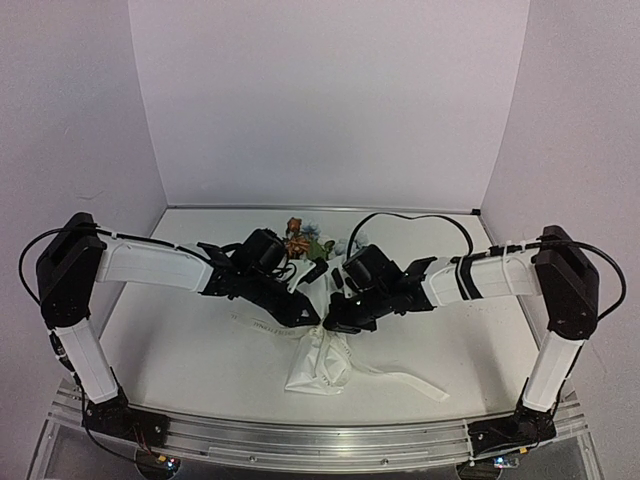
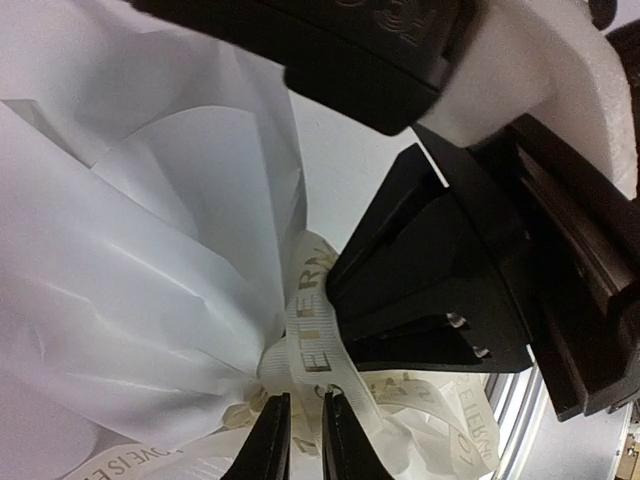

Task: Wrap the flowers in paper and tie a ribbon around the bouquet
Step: Cross the half-tied ribbon over the folded bouquet.

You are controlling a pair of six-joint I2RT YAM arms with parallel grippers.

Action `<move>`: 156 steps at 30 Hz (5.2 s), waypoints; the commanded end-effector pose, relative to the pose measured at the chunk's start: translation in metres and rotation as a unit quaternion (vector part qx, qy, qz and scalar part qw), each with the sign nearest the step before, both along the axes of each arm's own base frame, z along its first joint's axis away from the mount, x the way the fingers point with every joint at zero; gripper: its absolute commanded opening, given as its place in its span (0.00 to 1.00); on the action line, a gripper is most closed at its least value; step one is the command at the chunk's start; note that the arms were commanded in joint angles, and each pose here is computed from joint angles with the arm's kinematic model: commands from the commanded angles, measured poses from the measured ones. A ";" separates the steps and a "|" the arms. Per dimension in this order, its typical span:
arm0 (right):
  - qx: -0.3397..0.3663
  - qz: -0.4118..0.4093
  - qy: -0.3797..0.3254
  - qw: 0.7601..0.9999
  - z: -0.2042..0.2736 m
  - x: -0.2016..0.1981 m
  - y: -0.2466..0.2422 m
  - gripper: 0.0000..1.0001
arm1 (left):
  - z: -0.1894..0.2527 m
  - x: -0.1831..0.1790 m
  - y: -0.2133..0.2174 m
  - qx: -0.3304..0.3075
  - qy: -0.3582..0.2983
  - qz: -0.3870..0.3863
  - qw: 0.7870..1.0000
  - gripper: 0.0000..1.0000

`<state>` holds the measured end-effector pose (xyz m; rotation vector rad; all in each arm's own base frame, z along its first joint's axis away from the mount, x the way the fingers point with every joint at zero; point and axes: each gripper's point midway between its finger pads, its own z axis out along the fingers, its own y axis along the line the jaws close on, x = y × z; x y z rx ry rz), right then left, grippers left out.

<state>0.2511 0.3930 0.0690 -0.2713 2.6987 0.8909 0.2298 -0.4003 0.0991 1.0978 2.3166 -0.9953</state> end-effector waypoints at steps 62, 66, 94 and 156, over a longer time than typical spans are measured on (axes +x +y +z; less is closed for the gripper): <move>0.116 -0.006 -0.069 0.991 0.016 0.019 0.032 0.00 | 0.037 0.012 -0.008 -0.056 0.000 0.026 0.998 0.20; 0.118 -0.004 -0.068 0.991 0.017 0.019 0.032 0.00 | 0.023 0.018 -0.005 -0.038 -0.002 0.040 0.998 0.20; 0.108 0.001 -0.067 0.992 0.016 0.019 0.034 0.00 | 0.004 0.038 0.013 -0.012 0.036 0.094 0.995 0.17; 0.105 0.012 -0.080 0.991 0.046 0.000 0.011 0.19 | 0.029 0.019 0.004 -0.089 0.010 0.059 0.994 0.00</move>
